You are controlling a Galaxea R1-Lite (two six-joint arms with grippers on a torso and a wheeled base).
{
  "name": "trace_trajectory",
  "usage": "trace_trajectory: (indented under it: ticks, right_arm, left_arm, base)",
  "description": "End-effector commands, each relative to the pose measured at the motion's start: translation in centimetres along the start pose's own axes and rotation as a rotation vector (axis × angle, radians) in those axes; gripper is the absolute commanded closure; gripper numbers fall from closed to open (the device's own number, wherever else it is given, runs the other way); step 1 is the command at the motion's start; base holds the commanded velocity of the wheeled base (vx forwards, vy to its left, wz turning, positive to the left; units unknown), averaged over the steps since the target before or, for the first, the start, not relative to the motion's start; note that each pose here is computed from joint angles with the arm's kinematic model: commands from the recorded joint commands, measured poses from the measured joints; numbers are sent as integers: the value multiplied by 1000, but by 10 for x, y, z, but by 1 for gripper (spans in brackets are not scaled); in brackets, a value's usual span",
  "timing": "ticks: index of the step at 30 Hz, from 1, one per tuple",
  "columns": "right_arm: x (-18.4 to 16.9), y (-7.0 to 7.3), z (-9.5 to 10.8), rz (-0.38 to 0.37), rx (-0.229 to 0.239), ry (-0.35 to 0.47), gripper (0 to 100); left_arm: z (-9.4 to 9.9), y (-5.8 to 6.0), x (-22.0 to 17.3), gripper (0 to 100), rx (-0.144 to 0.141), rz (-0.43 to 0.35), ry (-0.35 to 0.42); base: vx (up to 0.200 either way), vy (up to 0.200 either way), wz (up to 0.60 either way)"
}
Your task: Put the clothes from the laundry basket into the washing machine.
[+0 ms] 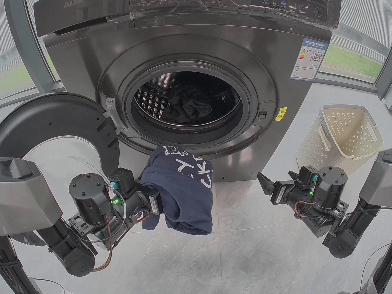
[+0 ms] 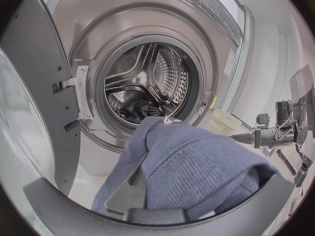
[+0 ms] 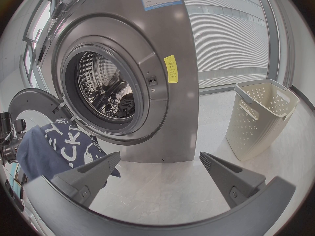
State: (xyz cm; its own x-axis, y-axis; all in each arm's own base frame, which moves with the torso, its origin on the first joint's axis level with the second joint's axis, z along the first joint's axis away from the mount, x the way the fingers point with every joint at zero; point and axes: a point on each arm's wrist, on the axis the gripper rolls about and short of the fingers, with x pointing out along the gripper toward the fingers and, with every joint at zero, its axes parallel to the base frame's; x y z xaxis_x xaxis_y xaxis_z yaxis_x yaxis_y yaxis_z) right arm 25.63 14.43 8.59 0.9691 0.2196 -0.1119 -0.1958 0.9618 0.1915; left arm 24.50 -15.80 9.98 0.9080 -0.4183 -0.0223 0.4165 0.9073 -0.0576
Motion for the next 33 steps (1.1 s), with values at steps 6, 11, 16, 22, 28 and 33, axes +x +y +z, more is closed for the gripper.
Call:
trace_trajectory:
  ticks: [6,11,16,22,28,33]
  right_arm:
    - [-1,1,-2,3,-4,10,0]
    - [-2,1,-3,6,-4,12,0]
    - [-2,2,-3,7,-5,12,0]
    - [-2,2,-3,7,-5,12,0]
    - [-2,2,-3,7,-4,13,0]
    - [-2,2,-3,7,-5,12,0]
  left_arm:
    - [-4,0,2,100,1,3,6]
    - [-4,0,3,100,1,4,6]
    - [-3,1,4,100,-2,5,2]
    - [-3,1,4,100,-1,5,3]
    - [-6,1,5,100,2,6,12]
    - [-6,0,7,100,1,9,8]
  base:
    - [0,0,0]
    - [0,0,0]
    - [0,120,0]
    - [0,100,0]
    - [0,0,0]
    - [120,0,0]
